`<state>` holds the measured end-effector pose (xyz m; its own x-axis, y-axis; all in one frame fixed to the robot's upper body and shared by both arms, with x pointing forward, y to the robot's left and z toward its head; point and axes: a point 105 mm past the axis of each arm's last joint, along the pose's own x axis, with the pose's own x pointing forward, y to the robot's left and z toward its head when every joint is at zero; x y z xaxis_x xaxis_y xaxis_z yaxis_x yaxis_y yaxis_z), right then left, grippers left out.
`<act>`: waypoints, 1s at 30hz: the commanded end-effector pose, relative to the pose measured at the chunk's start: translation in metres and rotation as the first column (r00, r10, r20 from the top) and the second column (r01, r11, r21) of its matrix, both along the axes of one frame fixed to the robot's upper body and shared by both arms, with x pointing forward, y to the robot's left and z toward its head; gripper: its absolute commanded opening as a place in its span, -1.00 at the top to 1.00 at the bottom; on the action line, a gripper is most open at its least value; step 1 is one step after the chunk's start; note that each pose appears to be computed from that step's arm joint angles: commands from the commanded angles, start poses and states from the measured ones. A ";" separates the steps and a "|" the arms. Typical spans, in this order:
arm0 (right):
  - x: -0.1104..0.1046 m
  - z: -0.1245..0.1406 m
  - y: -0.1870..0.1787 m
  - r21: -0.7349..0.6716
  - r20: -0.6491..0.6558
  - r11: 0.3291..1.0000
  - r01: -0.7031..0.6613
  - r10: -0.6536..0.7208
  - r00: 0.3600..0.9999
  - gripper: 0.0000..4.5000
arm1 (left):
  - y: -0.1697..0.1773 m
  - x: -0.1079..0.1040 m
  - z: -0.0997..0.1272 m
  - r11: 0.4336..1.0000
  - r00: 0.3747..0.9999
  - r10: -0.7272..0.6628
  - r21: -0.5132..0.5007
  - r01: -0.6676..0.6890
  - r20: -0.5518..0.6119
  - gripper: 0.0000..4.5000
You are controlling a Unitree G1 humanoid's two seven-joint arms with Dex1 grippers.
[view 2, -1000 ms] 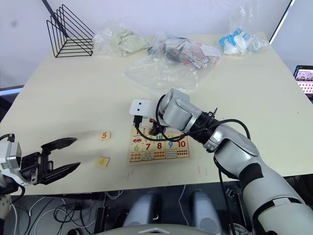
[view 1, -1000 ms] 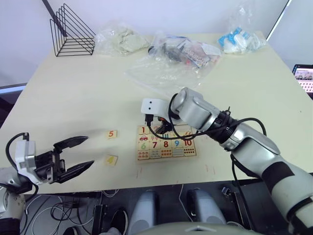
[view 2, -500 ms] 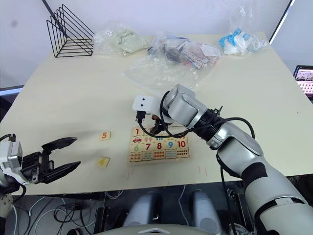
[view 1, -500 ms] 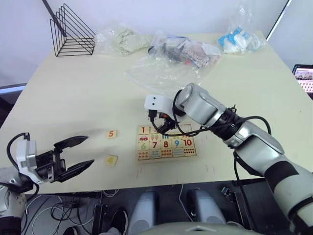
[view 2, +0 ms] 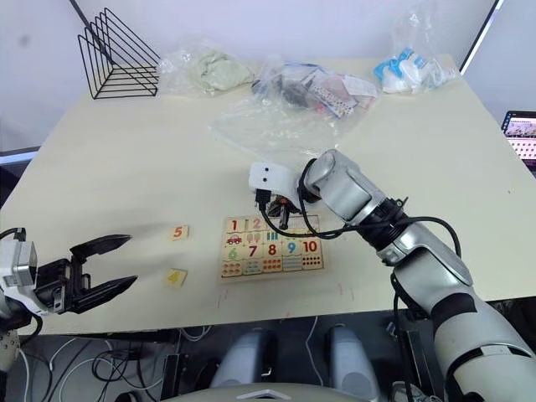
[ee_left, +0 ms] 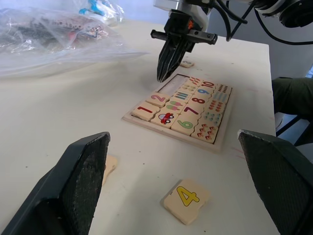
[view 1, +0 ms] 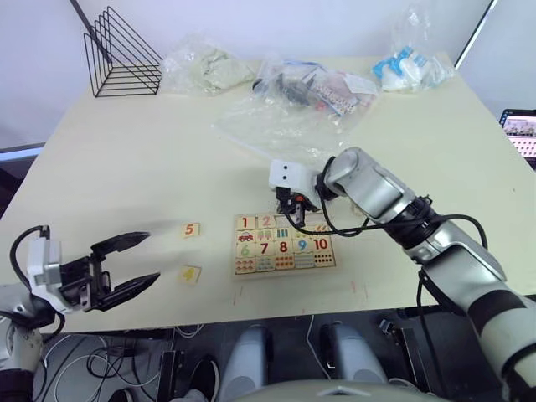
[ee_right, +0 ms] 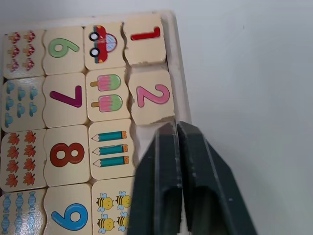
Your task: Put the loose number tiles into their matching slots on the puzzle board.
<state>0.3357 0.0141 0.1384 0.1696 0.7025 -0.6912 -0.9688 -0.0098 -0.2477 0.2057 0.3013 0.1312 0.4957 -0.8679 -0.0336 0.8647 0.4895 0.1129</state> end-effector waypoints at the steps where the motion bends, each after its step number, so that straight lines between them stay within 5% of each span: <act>1: -0.003 0.009 0.003 0.047 0.058 0.998 -0.045 0.043 0.997 0.98 | 0.003 -0.004 0.007 1.000 0.999 -0.017 0.015 0.017 0.029 -1.00; 30: -0.003 -0.018 0.005 0.004 0.077 0.998 -0.063 0.062 0.995 0.98 | 0.003 -0.004 0.009 1.000 0.999 -0.020 0.017 0.019 0.032 -1.00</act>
<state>0.3342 0.0155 0.1156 0.1790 0.6984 -0.6930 -0.9491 -0.0630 -0.3087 0.2043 0.3022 0.1308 0.4974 -0.8668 -0.0340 0.8641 0.4916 0.1083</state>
